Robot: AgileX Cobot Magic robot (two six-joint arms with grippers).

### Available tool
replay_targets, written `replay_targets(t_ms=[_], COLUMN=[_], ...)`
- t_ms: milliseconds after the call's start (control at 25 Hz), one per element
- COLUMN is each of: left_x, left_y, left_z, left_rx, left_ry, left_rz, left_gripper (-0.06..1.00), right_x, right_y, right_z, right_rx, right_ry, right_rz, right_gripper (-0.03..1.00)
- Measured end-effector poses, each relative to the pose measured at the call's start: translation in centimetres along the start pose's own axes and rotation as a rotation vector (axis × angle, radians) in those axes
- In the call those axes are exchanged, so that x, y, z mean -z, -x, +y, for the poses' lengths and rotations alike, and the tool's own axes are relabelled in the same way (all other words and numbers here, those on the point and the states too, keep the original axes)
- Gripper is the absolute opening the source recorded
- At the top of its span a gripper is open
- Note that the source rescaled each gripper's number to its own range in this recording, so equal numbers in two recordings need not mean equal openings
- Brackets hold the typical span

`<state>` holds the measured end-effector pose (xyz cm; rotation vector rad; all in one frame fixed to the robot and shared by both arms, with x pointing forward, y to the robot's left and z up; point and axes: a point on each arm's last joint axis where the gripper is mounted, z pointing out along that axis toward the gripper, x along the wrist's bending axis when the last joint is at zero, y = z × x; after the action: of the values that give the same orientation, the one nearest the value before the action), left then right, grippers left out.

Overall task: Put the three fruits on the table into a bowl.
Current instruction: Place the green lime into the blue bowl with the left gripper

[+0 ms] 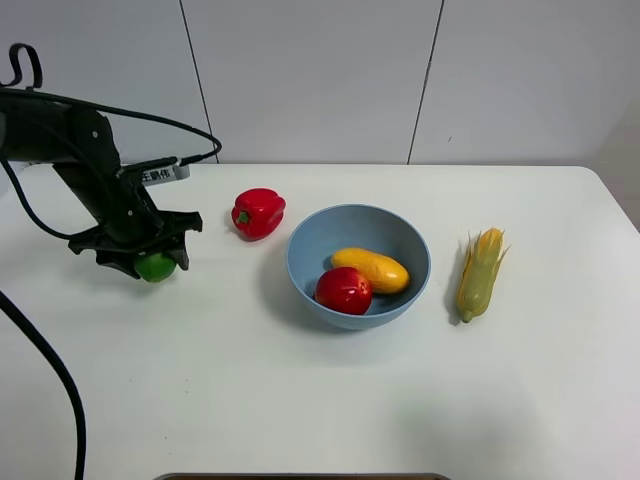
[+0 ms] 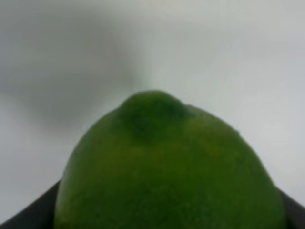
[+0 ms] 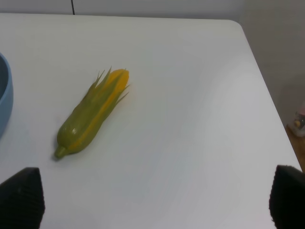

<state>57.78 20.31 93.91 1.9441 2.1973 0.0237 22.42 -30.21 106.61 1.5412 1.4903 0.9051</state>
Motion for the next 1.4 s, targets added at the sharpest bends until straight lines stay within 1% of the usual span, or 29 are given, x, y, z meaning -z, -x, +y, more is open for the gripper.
replay_targets(t_ms=[160,360,520,720,880,1000,1200,1400], left_x=[3.0,6.0,7.8,9.3,9.4,8.7,6.1,3.5], left_y=[1.4,4.1,7.3,11.7,14.7,16.5,19.0,20.7], left_z=[0.6,1.4,1.3,0.0,-1.6,-2.6,-4.2,-6.0], left_rx=[-0.030,-0.093,-0.171,-0.283,-0.358,-0.401,-0.463,-0.514], left_ry=[0.010,0.058,0.109,0.170,0.219,0.236,0.204,0.150], left_rz=[-0.033,-0.077,-0.121,-0.187,-0.243,-0.271,-0.276,-0.261], left_gripper=[0.00,0.00,0.00,0.00,0.00,0.00,0.00,0.00], right_x=[0.0,0.0,0.0,0.0,0.0,0.0,0.0,0.0], right_y=[0.0,0.0,0.0,0.0,0.0,0.0,0.0,0.0], right_z=[0.0,0.0,0.0,0.0,0.0,0.0,0.0,0.0], right_rx=[0.000,0.000,0.000,0.000,0.000,0.000,0.000,0.000], right_ry=[0.000,0.000,0.000,0.000,0.000,0.000,0.000,0.000], right_rz=[0.000,0.000,0.000,0.000,0.000,0.000,0.000,0.000], right_gripper=[0.86,0.86,0.86,0.86,0.86,0.86,0.86,0.86])
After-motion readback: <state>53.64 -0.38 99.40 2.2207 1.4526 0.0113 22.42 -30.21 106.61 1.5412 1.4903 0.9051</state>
